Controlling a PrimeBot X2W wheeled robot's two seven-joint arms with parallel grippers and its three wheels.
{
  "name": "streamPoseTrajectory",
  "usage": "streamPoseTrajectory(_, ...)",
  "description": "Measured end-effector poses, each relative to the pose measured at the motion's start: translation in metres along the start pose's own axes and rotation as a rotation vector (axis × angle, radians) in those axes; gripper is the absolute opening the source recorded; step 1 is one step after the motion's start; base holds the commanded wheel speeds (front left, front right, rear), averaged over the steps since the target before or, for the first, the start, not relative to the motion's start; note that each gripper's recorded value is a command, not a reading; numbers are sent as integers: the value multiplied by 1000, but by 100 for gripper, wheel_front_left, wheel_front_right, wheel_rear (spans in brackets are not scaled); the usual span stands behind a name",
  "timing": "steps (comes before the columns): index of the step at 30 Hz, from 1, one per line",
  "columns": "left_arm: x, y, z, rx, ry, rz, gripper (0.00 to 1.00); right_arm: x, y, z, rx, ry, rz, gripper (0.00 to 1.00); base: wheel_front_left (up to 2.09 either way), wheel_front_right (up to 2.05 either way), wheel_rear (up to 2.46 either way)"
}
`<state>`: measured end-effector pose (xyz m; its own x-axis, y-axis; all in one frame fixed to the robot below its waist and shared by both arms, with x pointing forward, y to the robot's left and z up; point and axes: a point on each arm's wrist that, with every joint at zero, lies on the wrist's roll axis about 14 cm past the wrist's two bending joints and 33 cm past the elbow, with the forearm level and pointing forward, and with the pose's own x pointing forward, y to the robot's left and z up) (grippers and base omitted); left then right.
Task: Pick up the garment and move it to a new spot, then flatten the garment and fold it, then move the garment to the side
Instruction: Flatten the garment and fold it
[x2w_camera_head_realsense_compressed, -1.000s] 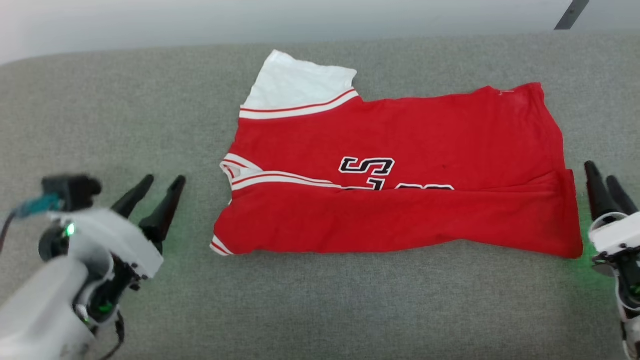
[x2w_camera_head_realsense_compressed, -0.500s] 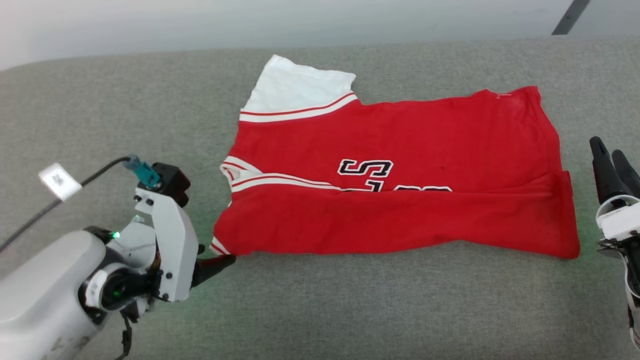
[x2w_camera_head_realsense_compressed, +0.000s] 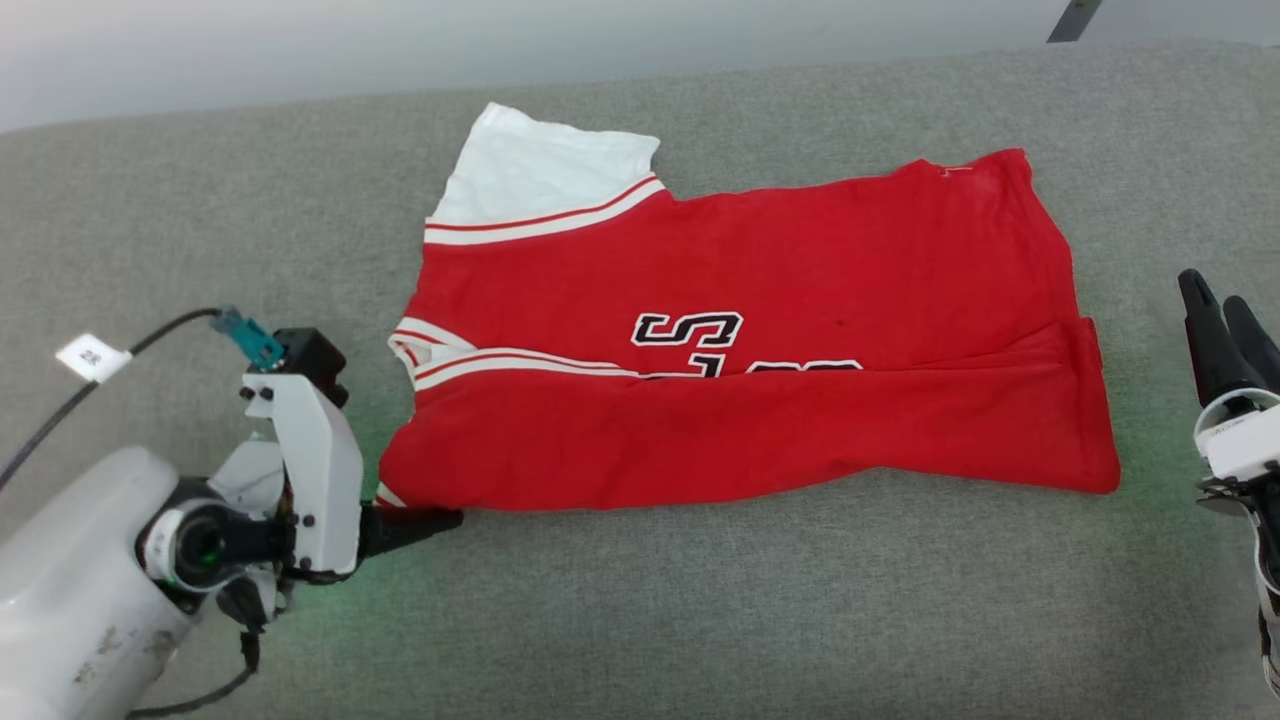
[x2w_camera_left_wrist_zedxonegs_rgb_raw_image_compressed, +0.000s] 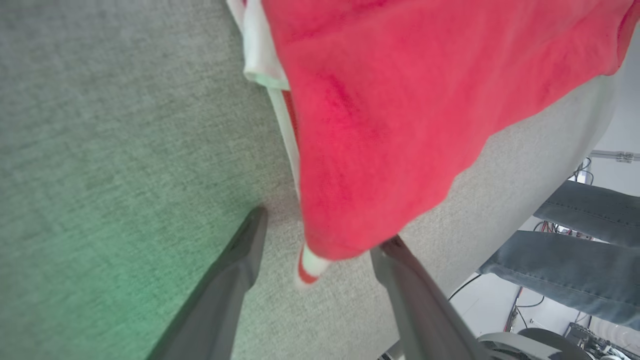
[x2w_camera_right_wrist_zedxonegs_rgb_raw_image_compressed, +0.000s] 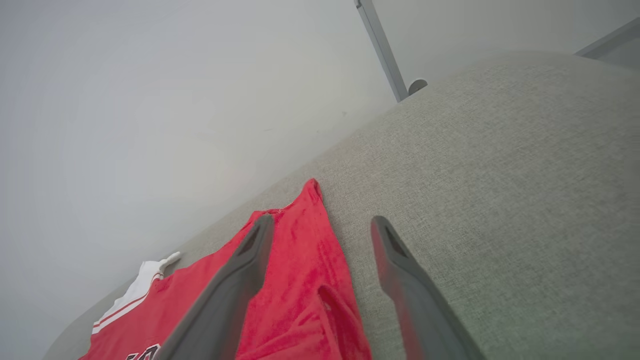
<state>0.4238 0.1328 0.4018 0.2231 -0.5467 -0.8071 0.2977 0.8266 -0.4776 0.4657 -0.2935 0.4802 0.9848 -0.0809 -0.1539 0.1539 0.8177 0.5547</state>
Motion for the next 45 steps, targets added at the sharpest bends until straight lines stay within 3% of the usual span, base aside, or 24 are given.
streamPoseTrajectory(17, -10, -5, 25, -3, -49, -22, 100, -3, -1, -6, 15, 8, -9, 100, 0, 0, 0)
streamPoseTrajectory(19, -5, -3, 22, -3, -38, -10, 90, -2, -1, -8, 19, 10, -11, 100, 0, 0, 0)
streamPoseTrajectory(20, -2, -2, 20, 4, -26, -2, 90, -2, -1, -9, 20, 12, -12, 100, 0, 0, 0)
streamPoseTrajectory(21, 1, -1, 18, 4, -17, 1, 45, -2, -1, -9, 21, 12, -13, 100, 0, 0, 0)
streamPoseTrajectory(23, 5, -2, 17, -2, -7, -2, 0, -2, -1, -10, 22, 15, -14, 100, 0, 0, 0)
streamPoseTrajectory(28, 14, 0, 16, -19, 9, -2, 0, -3, -1, -15, -34, 58, -5, 100, 0, 0, 0)
streamPoseTrajectory(31, 16, 0, 15, -23, 17, -12, 0, -4, 0, -22, -153, 128, 15, 100, 0, 0, 0)
streamPoseTrajectory(39, 18, 1, 16, -22, 4, -27, 0, -23, 2, -75, -474, 552, 90, 100, 0, 0, 0)
streamPoseTrajectory(45, 19, 3, 16, -19, -11, -31, 0, -32, -17, -90, -599, 756, 43, 100, 0, 0, 0)
